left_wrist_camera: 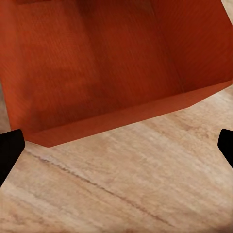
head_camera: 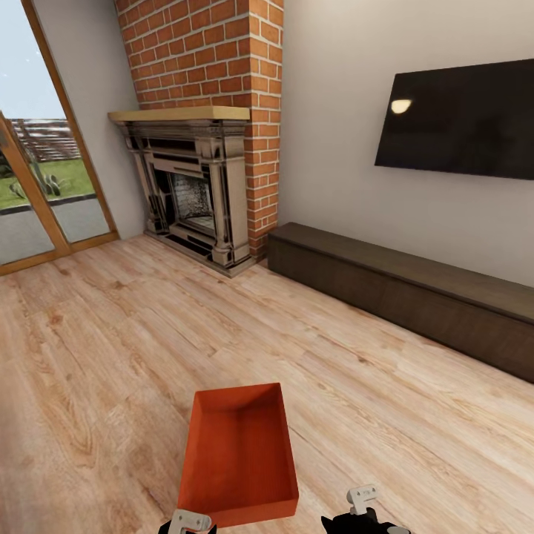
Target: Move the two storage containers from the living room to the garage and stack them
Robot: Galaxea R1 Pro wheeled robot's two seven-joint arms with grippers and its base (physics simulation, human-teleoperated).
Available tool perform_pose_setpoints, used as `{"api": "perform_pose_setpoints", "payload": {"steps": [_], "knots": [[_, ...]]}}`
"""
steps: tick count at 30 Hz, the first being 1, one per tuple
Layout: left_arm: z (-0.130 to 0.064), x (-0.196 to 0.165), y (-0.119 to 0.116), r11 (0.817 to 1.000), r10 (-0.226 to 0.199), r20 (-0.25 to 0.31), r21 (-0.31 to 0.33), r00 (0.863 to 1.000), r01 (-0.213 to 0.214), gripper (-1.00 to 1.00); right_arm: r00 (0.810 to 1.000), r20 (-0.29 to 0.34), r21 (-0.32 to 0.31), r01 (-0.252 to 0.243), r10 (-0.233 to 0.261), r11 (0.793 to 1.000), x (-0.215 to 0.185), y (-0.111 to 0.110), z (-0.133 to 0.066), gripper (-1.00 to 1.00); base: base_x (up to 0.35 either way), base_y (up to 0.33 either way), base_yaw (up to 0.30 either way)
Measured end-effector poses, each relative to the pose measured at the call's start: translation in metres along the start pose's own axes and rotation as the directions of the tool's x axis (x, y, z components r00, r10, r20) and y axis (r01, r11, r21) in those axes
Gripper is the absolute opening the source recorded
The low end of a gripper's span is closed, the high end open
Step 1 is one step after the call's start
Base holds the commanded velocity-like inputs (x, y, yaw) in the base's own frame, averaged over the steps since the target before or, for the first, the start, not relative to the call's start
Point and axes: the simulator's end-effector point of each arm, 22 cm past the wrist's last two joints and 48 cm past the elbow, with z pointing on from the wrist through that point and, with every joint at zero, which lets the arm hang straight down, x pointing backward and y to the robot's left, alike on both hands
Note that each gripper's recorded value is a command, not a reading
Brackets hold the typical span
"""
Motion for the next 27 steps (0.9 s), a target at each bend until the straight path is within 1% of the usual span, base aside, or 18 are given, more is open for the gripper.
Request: {"api": "perform_pose_setpoints", "payload": {"steps": [20, 24, 27], "knots": [[0.000, -0.001, 0.000, 1.000, 0.001, 0.002, 0.001, 1.000, -0.001, 1.00, 1.000, 0.003, 0.000, 0.001, -0.001, 1.000, -0.001, 0.000, 0.000, 1.00, 0.000, 0.000, 0.012], [0.003, -0.025, 0.003, 1.000, 0.012, 0.052, -0.006, 0.999, -0.012, 1.00, 1.000, 0.011, 0.010, 0.003, -0.003, 1.000, -0.005, -0.001, 0.000, 1.00, 0.000, 0.000, 0.001], [0.004, -0.036, 0.006, 1.000, 0.009, 0.075, -0.014, 0.997, -0.008, 1.00, 1.000, 0.026, 0.039, 0.005, -0.006, 0.999, -0.012, -0.003, 0.002, 1.00, 0.000, 0.000, 0.000]]}}
